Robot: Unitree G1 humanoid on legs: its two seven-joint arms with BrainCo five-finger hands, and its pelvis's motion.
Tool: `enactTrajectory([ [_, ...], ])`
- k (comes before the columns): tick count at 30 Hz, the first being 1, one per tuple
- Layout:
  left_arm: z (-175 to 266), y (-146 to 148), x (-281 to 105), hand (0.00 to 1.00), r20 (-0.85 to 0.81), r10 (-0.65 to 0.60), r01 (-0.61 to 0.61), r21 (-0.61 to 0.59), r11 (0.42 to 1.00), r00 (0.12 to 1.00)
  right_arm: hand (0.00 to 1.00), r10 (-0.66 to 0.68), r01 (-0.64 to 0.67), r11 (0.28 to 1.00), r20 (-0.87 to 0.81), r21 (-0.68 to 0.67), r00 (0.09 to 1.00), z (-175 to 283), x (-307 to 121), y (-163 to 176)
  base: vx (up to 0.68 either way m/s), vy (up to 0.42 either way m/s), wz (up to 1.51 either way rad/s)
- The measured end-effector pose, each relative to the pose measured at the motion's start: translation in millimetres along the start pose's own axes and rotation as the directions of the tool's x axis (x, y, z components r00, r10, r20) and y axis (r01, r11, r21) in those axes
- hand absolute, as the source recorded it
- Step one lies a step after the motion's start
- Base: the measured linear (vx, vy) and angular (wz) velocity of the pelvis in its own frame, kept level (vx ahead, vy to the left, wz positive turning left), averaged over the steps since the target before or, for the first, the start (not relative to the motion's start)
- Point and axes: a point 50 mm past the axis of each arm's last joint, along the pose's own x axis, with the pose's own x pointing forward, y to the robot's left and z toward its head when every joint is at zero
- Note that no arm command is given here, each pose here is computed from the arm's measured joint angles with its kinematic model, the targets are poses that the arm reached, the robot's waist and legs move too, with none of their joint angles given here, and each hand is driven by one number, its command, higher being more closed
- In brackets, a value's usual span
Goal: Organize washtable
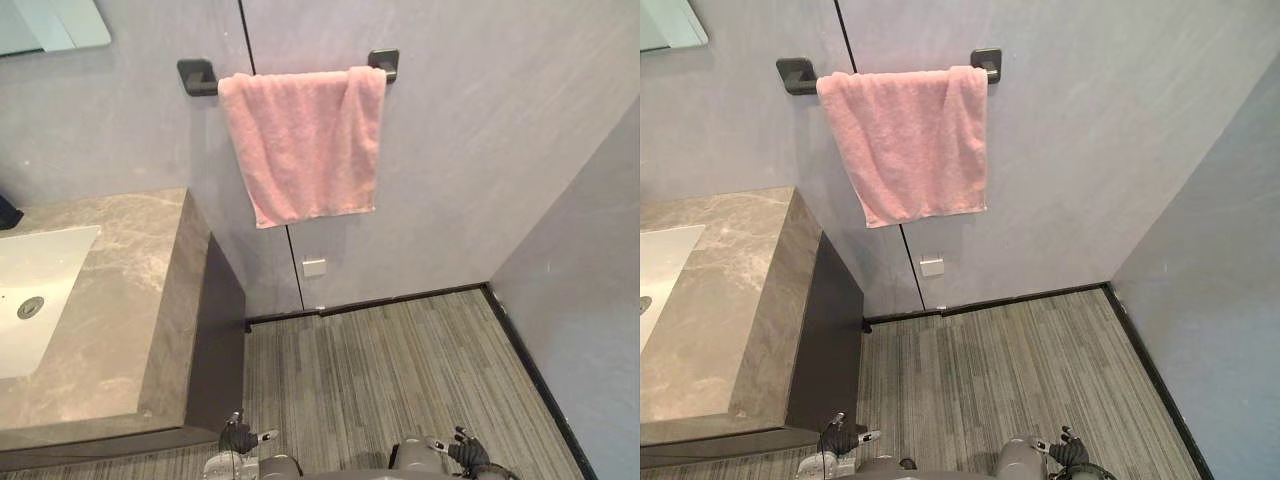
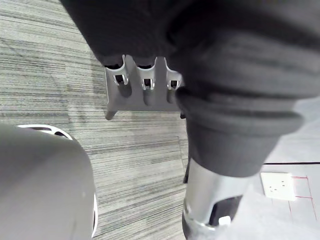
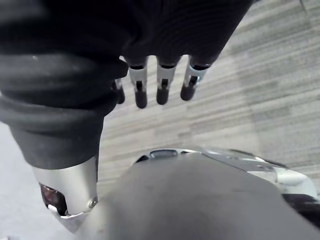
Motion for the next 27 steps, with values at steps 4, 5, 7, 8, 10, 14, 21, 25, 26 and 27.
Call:
enactTrajectory([
  [4, 6.9, 4.8, 2.7, 0.0, 0.021, 0.008, -0.009, 0.044, 0.999, 1.0, 0.0, 0.024, -0.025, 1.0, -0.02, -0.009, 0.999, -1.5, 1.6, 5.7, -0.14, -0.192, 0.33],
  [5, 8.1, 2.8, 2.8, 0.0, 0.026, 0.003, -0.004, 0.04, 0.999, 1.0, 0.0, 0.026, -0.026, 1.0, -0.017, -0.015, 1.0, 0.8, 2.5, 5.7, -0.28, -0.231, 0.76],
  [7, 11.3, -3.5, 2.5, 0.0, 0.038, -0.006, 0.005, 0.018, 1.0, 0.999, 0.0, 0.016, -0.016, 0.999, -0.006, -0.039, 1.0, 5.0, 3.9, 0.9, -0.28, -0.178, 1.01],
  [8, 12.5, -3.9, 2.5, 0.0, 0.042, -0.007, 0.007, 0.019, 1.0, 0.999, 0.0, 0.015, -0.015, 0.999, -0.005, -0.039, 1.0, 5.5, 4.1, 0.5, -0.27, -0.177, 1.32],
  [10, 13.8, -6.8, 2.4, 0.0, 0.048, -0.008, 0.008, 0.006, 1.0, 0.999, 0.0, 0.004, -0.005, 0.999, -0.009, -0.046, 1.0, 4.8, 4.6, -3.9, -0.34, -0.116, 1.43],
  [14, 24.0, -0.1, 6.8, 0.0, 0.064, 0.038, -0.035, -0.046, 0.998, 0.997, 0.0, -0.011, 0.01, 1.0, -0.021, -0.026, 1.0, 2.1, 4.4, -5.8, -0.27, -0.035, 1.57],
  [21, -7.1, 12.6, 2.4, 0.0, -0.086, 0.108, -0.124, -0.206, 0.971, 0.99, 0.0, -0.091, 0.114, 0.984, -0.158, 0.139, 0.983, -29.4, -0.4, -27.3, -0.11, 0.289, 1.66],
  [25, -24.0, 37.8, -2.1, 0.0, -0.146, 0.163, -0.189, -0.184, 0.965, 0.976, 0.0, -0.078, 0.148, 0.952, -0.255, 0.267, 0.964, -50.3, -5.8, -18.8, 0.01, 0.554, 1.51],
  [26, -29.5, 41.0, -4.4, 0.0, -0.163, 0.173, -0.203, -0.19, 0.96, 0.971, 0.0, -0.076, 0.148, 0.952, -0.261, 0.269, 0.962, -52.1, -6.5, -18.1, 0.08, 0.489, 1.44],
  [27, -39.6, 43.2, -8.9, 0.0, -0.192, 0.178, -0.215, -0.193, 0.957, 0.965, 0.0, -0.082, 0.161, 0.946, -0.276, 0.28, 0.958, -58.1, -9.0, -20.3, 0.06, 0.466, 1.62],
])
